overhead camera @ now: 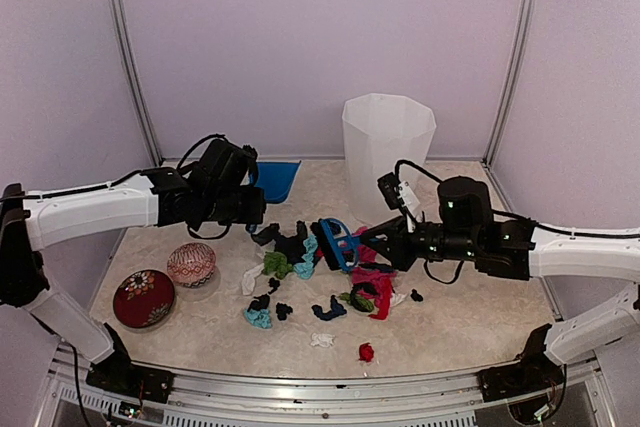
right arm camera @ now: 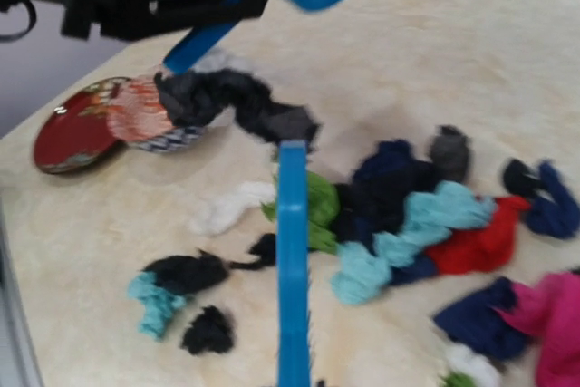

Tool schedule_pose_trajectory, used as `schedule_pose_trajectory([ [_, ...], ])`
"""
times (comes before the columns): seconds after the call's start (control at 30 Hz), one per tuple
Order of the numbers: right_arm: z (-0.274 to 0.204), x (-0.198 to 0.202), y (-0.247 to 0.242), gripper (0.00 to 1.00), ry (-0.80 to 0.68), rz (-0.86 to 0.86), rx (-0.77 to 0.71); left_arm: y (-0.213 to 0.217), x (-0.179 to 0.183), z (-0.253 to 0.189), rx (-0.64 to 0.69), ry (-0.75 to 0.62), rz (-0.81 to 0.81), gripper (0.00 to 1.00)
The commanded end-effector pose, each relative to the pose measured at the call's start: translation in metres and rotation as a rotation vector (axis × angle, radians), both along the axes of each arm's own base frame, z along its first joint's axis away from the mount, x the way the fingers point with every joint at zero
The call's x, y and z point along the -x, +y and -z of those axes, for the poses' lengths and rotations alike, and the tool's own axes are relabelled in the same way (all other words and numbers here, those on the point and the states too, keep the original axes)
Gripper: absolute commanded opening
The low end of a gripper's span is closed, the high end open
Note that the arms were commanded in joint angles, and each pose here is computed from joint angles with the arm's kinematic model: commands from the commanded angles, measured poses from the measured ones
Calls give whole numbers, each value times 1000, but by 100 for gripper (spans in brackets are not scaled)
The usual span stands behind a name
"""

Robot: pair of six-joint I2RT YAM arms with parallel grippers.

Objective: Sweep away the paper scraps from the table
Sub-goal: Adjust the paper scraps at the center of the board, then place the dustpan at the center of the board.

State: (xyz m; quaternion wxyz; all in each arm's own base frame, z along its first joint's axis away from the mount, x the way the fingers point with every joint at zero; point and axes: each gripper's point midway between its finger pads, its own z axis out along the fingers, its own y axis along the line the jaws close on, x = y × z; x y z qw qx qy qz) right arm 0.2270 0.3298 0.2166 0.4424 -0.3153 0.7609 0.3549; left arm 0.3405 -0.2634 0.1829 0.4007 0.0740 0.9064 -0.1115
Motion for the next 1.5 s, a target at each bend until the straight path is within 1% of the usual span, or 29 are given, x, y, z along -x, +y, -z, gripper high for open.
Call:
schedule_pose_trajectory([
  [0.0,-40,4,23,0,-54,-105,-139,-11,8,-26,118,-61,10,0],
  [0.13,-44,14,36,0,-18,-174,-222,-24,16,-39,192,-76,48,0],
  [0.33,-45,19,48,0,26,-206,-293,-44,25,-50,309,-78,108,0],
  [0.43,-43,16,55,0,82,-196,-315,-54,32,-51,351,-71,146,0],
  [0.63,-26,2,55,0,130,-109,-313,-64,47,-60,447,-77,225,0],
  [0.77,-10,-10,40,0,128,9,-286,-69,53,-64,473,-66,264,0],
  [0.87,5,-18,30,0,136,85,-247,-69,54,-66,478,-65,270,0],
  [0.93,8,-19,27,0,135,98,-234,-67,55,-65,475,-66,267,0],
  [1.23,-7,-13,12,0,64,102,-187,-42,49,-79,377,-123,209,0],
  [1.37,-8,-10,0,0,47,122,-151,-32,58,-78,335,-102,212,0],
  [1.47,-6,-10,-7,0,10,128,-94,-26,71,-69,290,-57,227,0],
])
